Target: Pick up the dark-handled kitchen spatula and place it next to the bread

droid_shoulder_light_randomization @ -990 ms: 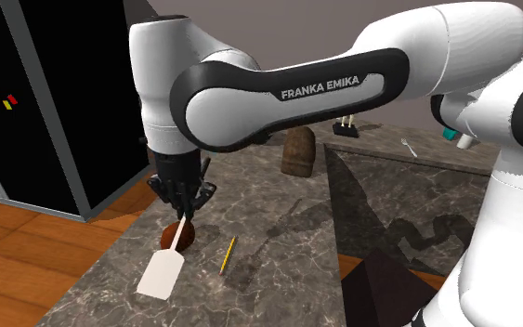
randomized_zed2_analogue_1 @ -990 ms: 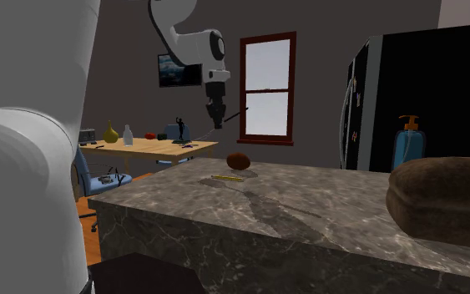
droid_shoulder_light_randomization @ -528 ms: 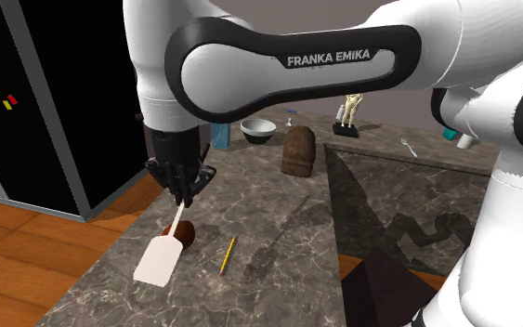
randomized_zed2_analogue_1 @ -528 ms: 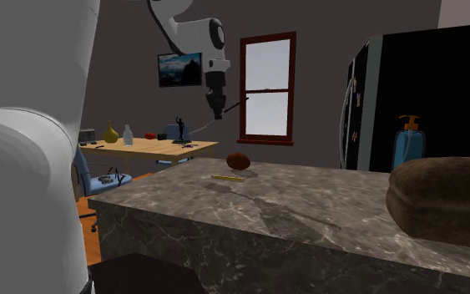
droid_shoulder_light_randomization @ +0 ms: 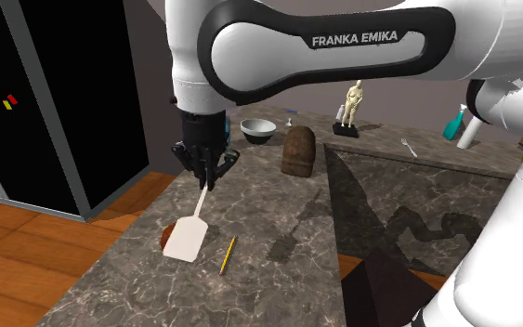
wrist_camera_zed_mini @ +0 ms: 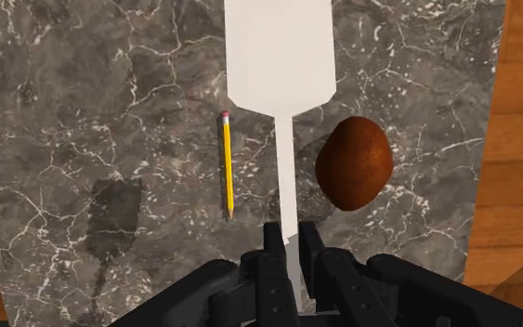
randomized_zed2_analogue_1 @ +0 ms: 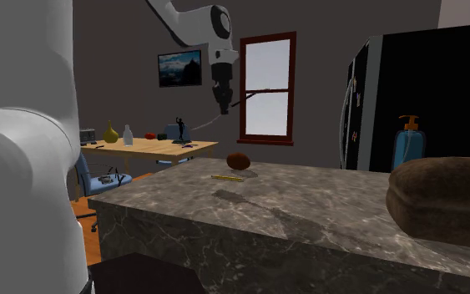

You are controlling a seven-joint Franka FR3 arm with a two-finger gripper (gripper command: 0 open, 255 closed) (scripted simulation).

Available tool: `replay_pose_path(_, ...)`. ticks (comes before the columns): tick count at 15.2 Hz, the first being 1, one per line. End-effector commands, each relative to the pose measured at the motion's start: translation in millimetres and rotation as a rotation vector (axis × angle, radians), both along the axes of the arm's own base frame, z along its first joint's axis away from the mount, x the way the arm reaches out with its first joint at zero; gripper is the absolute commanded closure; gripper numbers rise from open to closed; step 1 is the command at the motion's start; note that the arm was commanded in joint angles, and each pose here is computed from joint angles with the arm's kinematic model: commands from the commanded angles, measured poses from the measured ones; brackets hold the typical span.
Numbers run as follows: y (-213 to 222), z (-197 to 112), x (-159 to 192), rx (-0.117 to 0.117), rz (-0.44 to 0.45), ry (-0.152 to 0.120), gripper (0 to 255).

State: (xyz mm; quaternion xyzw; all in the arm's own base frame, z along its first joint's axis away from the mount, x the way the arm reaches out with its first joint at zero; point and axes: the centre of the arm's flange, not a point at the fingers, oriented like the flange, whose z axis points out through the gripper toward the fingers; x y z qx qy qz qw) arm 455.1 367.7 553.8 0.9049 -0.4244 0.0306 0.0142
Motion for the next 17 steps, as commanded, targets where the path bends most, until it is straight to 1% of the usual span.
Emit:
replay_pose_path(1, -25.7, -1.8, 0.6, 0.001, 0.001, 0.000, 255)
replay_pose_path(17, -236.6, -1.5, 10.6, 0.001, 0.001, 0.000, 255)
